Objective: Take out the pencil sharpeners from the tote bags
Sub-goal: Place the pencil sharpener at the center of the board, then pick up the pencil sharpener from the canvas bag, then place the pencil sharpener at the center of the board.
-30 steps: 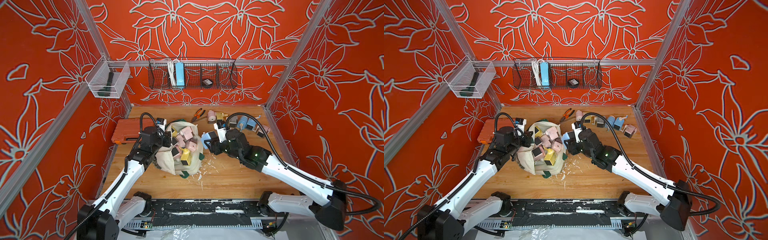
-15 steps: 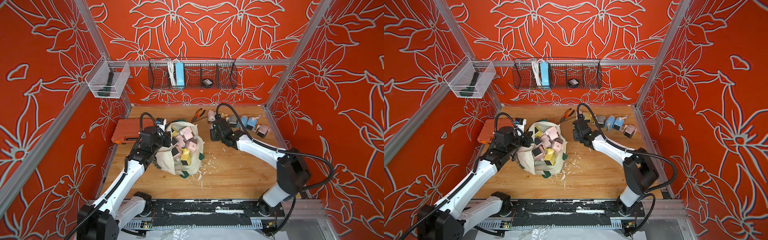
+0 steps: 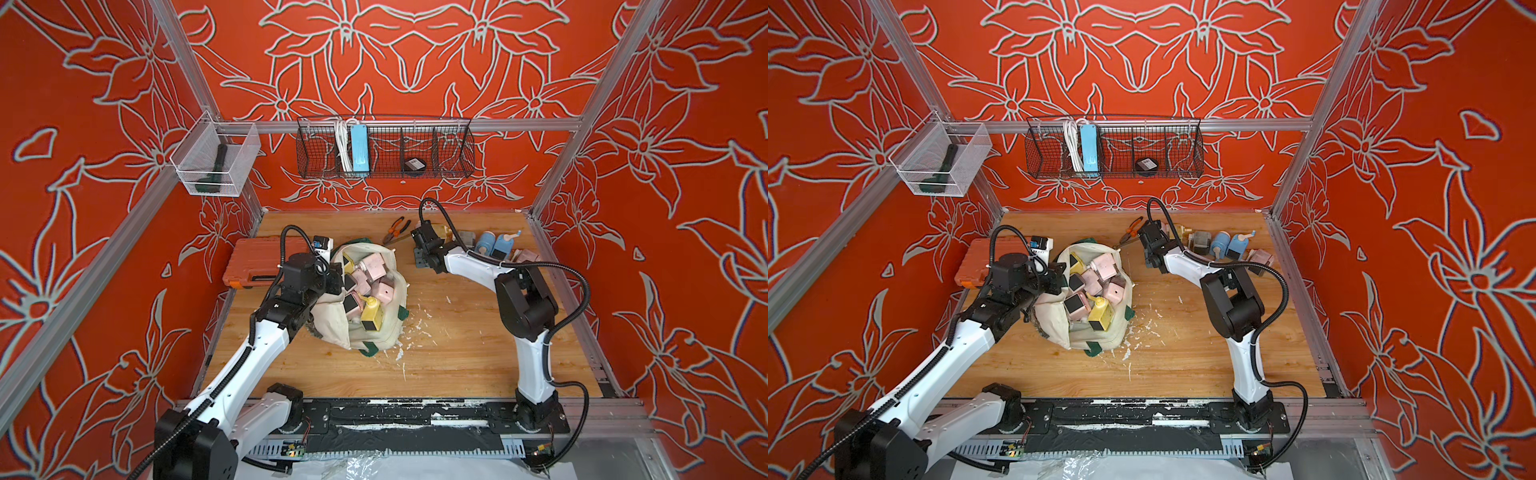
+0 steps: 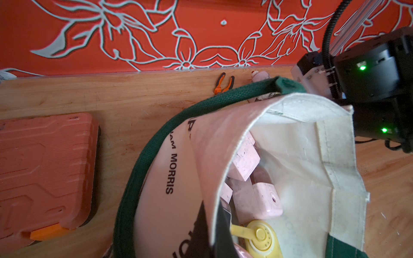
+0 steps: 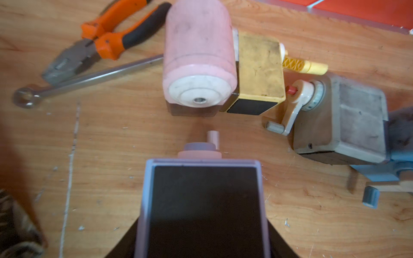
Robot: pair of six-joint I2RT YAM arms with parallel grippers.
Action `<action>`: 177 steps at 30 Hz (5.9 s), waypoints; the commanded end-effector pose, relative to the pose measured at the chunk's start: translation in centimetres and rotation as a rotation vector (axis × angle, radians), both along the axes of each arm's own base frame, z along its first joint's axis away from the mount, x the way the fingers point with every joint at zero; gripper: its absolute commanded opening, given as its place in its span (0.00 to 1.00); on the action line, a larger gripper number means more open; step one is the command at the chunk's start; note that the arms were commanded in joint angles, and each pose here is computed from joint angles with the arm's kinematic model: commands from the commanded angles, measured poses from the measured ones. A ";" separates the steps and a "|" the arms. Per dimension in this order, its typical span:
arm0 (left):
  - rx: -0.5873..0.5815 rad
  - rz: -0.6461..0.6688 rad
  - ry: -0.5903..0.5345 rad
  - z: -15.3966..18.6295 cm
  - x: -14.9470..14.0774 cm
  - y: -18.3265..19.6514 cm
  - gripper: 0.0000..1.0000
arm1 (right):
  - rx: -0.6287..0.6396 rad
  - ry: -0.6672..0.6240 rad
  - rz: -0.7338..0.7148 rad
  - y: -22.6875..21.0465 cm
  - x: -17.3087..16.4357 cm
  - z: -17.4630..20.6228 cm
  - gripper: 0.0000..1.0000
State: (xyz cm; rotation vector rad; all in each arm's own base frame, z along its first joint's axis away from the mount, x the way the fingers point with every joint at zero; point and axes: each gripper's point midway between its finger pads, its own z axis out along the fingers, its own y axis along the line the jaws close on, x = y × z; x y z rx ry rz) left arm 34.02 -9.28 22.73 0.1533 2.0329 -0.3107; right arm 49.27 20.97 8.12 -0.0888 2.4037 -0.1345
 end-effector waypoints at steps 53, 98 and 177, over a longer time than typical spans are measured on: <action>0.030 -0.003 0.025 -0.6 -0.3 -0.2 0.00 | 0.522 -0.171 0.911 12.5 -24.8 14.9 0.59; 0.005 -0.031 0.004 -0.7 -2.2 -0.4 0.00 | 0.111 -0.159 1.878 24.6 -25.0 4.3 0.75; -0.005 -0.022 0.036 -1.3 -2.5 -0.3 0.00 | 0.610 -0.413 1.004 13.4 -27.3 22.0 0.09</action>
